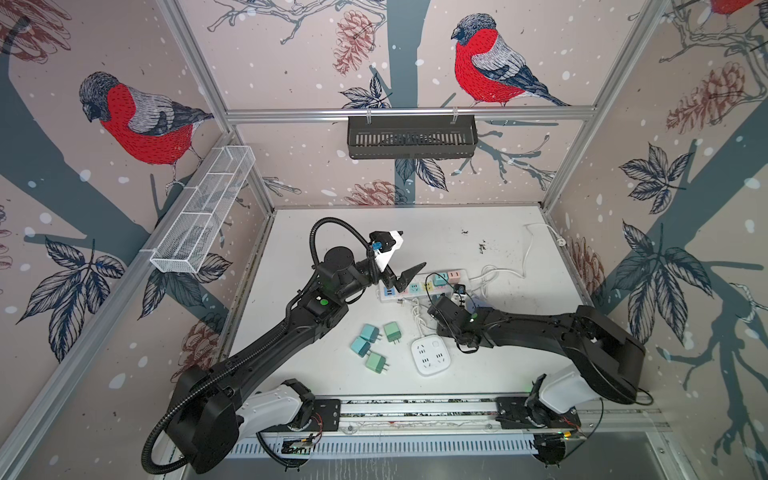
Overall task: Insert the plug
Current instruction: 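Lower the open right gripper around the light-green adapter, then close the right gripper on the light-green adapter and lift it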
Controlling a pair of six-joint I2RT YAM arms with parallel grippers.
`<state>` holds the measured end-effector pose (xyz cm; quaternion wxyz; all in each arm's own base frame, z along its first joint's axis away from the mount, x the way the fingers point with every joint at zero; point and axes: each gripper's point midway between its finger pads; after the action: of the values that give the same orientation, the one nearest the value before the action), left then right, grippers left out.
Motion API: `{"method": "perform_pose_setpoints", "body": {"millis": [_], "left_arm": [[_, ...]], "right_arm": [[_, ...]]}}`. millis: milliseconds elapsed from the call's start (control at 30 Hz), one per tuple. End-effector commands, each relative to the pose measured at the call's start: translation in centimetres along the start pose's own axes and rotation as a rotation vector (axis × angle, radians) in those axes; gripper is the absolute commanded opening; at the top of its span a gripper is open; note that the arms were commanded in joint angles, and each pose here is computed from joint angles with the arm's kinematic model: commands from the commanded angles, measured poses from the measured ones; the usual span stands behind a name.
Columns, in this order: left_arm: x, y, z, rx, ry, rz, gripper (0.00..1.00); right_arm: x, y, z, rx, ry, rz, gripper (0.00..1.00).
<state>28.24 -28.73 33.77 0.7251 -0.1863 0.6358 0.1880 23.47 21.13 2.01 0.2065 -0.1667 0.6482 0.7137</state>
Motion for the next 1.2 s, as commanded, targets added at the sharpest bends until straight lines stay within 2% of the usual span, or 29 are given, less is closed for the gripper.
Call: {"method": "perform_pose_setpoints", "body": {"millis": [0, 300, 433, 533, 633, 833, 1067, 1167], "left_arm": [[-1.6, -0.1, 0.1, 0.002, -0.024, -0.051, 0.98], [-1.2, -0.5, 0.5, -0.016, 0.004, -0.039, 0.99], [-1.2, -0.4, 0.9, -0.041, 0.022, -0.04, 0.98], [-1.5, 0.0, 1.4, -0.077, 0.073, -0.063, 0.99], [-2.2, 0.0, 1.0, -0.049, 0.109, -0.11, 0.98], [-4.0, -0.1, 2.2, -0.097, 0.227, -0.123, 0.99], [-4.3, 1.5, 3.6, -0.204, 0.344, -0.142, 0.98], [-4.2, 1.4, 2.7, -0.154, 0.327, -0.14, 0.99]], "right_arm": [[0.0, -0.3, -0.2, -0.006, 0.003, 0.006, 0.55], [0.2, -1.2, -0.1, 0.0, 0.034, 0.012, 0.56], [0.1, -1.5, -0.5, 0.025, 0.046, 0.006, 0.46], [0.4, -1.5, -0.9, 0.03, 0.043, 0.008, 0.34], [0.4, -0.8, -0.9, 0.011, 0.042, -0.022, 0.31], [-1.6, 2.4, -0.9, -0.014, 0.067, -0.114, 0.31], [-4.8, 7.7, -0.6, -0.135, 0.07, -0.265, 0.29], [-6.2, 10.1, -1.1, -0.153, 0.096, -0.35, 0.25]]}}
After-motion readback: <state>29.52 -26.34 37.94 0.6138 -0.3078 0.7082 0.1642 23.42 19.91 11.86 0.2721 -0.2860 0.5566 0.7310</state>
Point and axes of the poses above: each gripper's point midway between its finger pads, its own y axis back along the fingers, its own z axis along the line the jaws close on, x = y × z, and after that the axes turned 3 degrees about y, right-handed
